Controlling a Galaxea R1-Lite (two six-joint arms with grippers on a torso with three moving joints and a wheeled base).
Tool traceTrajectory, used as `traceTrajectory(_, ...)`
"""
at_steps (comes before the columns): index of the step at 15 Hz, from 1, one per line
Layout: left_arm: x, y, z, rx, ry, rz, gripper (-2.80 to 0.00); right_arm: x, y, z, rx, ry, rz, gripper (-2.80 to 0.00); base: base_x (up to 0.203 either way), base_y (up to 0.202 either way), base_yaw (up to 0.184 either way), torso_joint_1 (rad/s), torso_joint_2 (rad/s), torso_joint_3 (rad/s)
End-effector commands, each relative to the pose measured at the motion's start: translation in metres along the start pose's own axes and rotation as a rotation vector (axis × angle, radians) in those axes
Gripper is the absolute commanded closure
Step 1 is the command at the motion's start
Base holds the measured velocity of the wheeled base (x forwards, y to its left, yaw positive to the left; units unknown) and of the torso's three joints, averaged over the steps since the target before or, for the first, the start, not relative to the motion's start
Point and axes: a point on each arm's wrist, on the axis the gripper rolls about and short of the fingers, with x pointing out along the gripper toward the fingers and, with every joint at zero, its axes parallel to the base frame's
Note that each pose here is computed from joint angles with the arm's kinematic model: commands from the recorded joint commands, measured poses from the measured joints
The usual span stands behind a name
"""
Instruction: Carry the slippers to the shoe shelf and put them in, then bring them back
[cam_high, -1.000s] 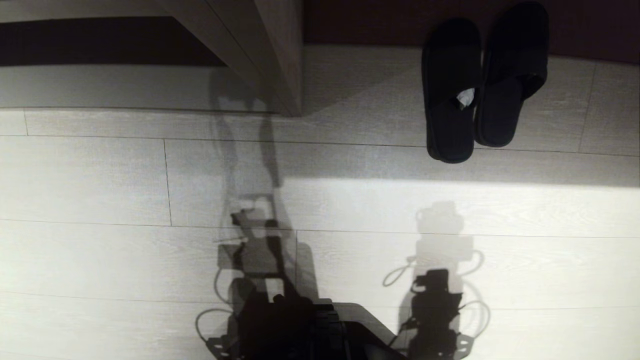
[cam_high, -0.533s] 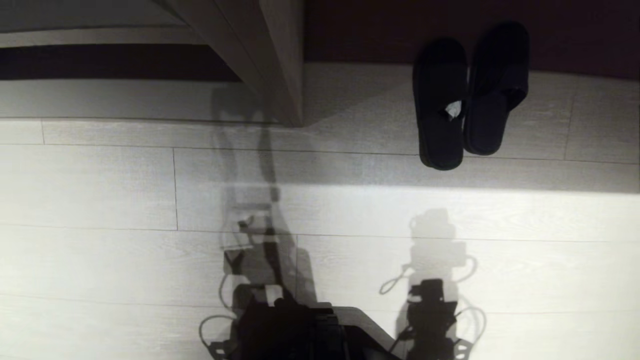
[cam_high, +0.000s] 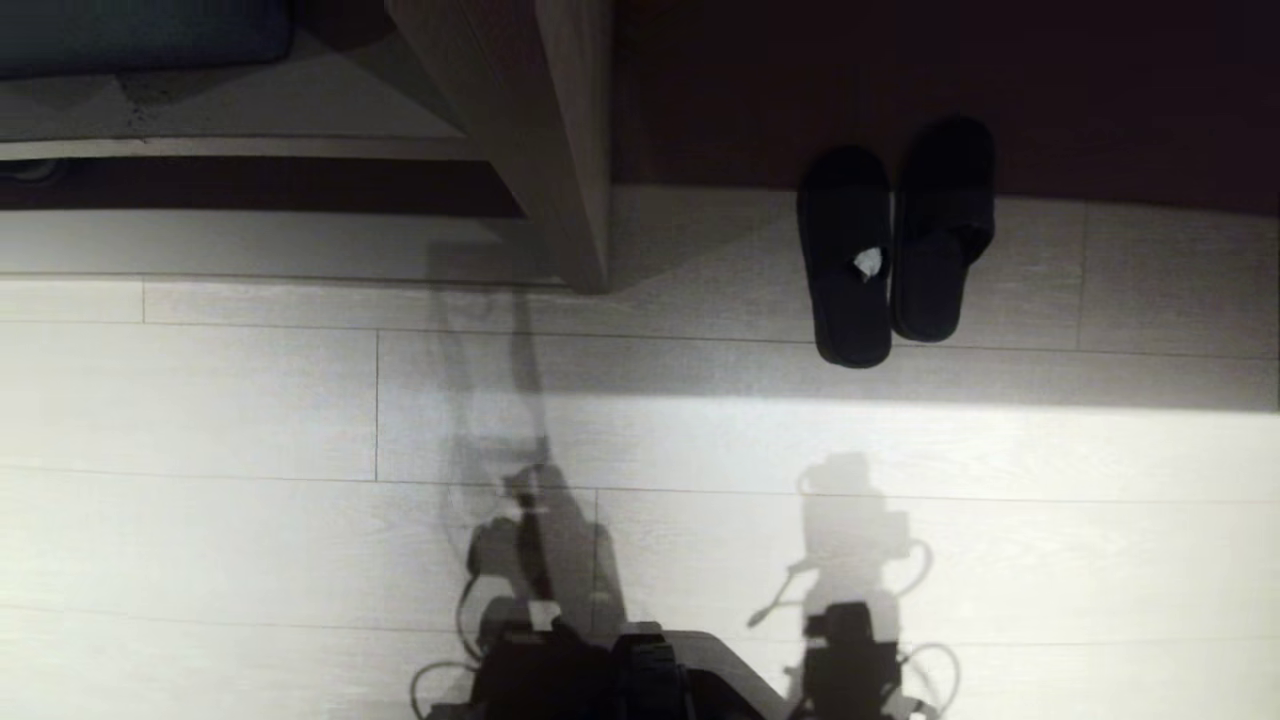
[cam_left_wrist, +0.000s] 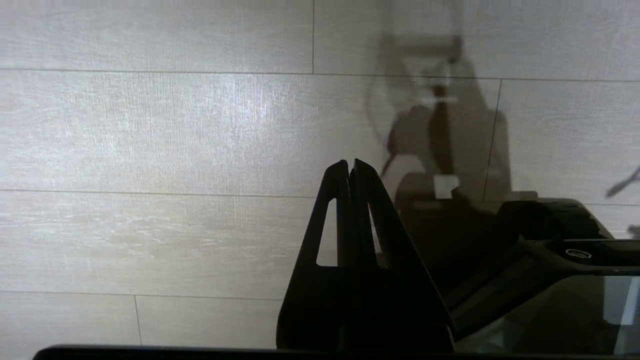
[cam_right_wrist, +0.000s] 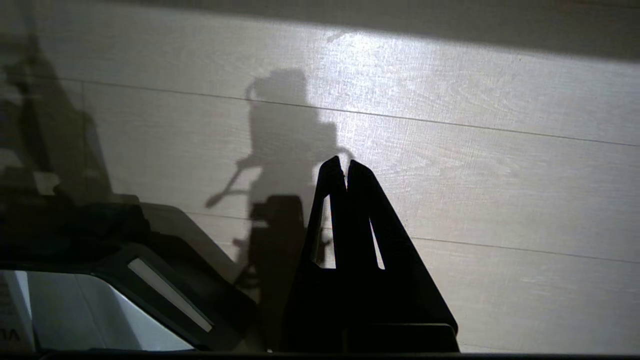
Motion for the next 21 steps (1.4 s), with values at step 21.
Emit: traceTrajectory(21,0.0000,0.0000,0.0002,0.000,-0.001,0.000,0.00,0.0000,0.0000,0.0005,-0.001,0.000,0.001,0.00,0.000,0.000,0.000,0.002,0.00,0.202)
